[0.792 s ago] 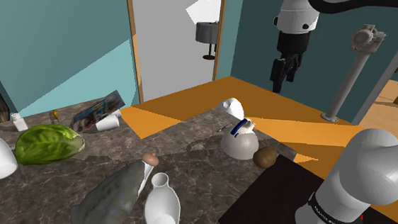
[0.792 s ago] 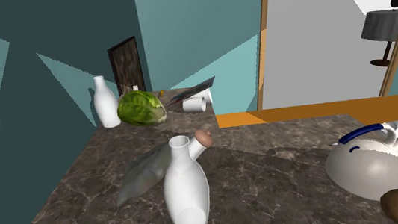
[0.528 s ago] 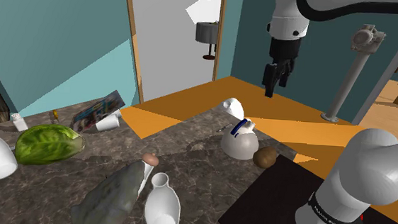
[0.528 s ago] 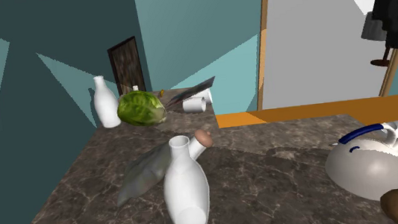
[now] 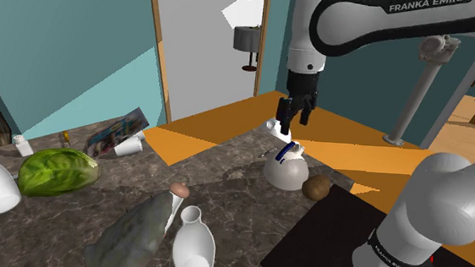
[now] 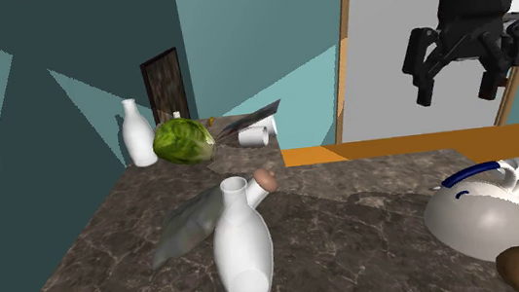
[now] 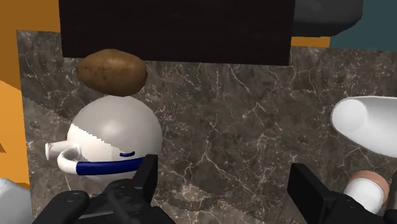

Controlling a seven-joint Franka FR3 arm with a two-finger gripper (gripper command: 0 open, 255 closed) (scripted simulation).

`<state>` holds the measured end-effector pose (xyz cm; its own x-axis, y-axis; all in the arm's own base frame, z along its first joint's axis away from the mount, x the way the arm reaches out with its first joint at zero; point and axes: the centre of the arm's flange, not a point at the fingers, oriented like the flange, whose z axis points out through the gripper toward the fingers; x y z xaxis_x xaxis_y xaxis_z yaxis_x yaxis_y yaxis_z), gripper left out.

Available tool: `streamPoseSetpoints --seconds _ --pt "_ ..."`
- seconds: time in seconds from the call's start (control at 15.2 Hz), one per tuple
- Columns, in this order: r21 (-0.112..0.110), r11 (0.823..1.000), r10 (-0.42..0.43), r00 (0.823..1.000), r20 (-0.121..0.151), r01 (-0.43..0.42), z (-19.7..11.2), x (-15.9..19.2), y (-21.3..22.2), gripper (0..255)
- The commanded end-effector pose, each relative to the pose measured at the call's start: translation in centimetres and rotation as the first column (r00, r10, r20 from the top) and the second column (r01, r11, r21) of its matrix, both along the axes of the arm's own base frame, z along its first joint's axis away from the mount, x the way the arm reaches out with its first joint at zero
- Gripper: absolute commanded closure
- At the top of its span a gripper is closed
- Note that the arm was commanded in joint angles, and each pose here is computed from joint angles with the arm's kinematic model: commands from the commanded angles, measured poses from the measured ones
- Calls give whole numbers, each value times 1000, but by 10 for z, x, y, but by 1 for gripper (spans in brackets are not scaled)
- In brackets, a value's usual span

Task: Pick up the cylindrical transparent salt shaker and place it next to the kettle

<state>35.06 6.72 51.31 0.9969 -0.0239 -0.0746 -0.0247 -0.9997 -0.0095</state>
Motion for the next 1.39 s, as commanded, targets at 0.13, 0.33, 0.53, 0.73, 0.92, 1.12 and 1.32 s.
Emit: streamPoseSetpoints --seconds 0.13,0.33,0.53,0.73,0.92,1.12,1.32 --pt "60 998 -22 1000 -1 22 -33 28 21 0" --pt "104 994 -38 999 -4 38 -56 50 39 0" --pt "148 988 -53 999 -8 53 -79 72 57 0" --pt "191 979 -68 998 -12 69 -100 94 75 0" --pt "234 968 -82 996 -16 84 -121 116 95 0" --pt "277 956 -97 995 -22 99 -142 139 114 0" --pt "319 941 -111 993 -28 114 -161 161 135 0"
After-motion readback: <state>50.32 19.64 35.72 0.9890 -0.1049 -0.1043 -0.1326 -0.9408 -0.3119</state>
